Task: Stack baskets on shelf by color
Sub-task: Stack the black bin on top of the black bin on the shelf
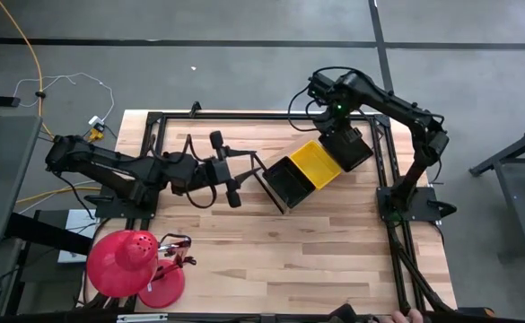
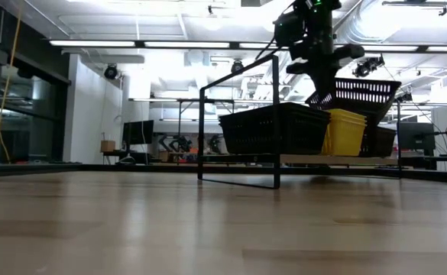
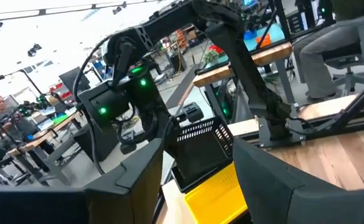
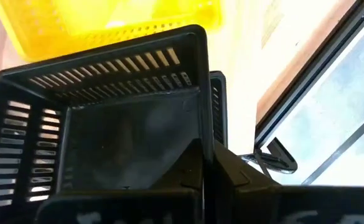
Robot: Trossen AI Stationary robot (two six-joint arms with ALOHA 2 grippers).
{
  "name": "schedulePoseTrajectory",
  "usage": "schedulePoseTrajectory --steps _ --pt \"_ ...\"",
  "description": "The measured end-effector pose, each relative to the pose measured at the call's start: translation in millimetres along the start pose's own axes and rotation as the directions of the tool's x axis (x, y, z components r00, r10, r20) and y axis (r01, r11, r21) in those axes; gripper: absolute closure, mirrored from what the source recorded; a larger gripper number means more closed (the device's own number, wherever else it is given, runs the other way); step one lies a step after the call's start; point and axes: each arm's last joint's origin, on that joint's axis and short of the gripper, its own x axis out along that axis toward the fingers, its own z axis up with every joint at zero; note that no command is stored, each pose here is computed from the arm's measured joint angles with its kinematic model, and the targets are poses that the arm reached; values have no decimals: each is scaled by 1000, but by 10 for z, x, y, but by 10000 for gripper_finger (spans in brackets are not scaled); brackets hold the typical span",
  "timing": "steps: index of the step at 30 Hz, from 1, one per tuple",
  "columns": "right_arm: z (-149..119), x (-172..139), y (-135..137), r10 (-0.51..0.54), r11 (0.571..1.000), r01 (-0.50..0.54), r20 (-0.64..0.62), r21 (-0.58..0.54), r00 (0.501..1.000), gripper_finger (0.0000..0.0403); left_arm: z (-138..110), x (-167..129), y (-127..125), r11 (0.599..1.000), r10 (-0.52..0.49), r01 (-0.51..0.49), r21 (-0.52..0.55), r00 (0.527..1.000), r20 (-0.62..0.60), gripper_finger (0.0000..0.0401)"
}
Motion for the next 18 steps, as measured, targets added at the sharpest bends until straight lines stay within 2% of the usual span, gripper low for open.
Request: schedulePoseTrajectory --steps 8,18 --pt "16 0 -27 -23 990 19 27 140 999 403 -21 1 -7 1000 1 -1 7 1000 -23 217" --pt "13 1 -26 -23 976 19 19 216 1000 397 -30 0 -11 1000 -3 3 11 1000 -31 217"
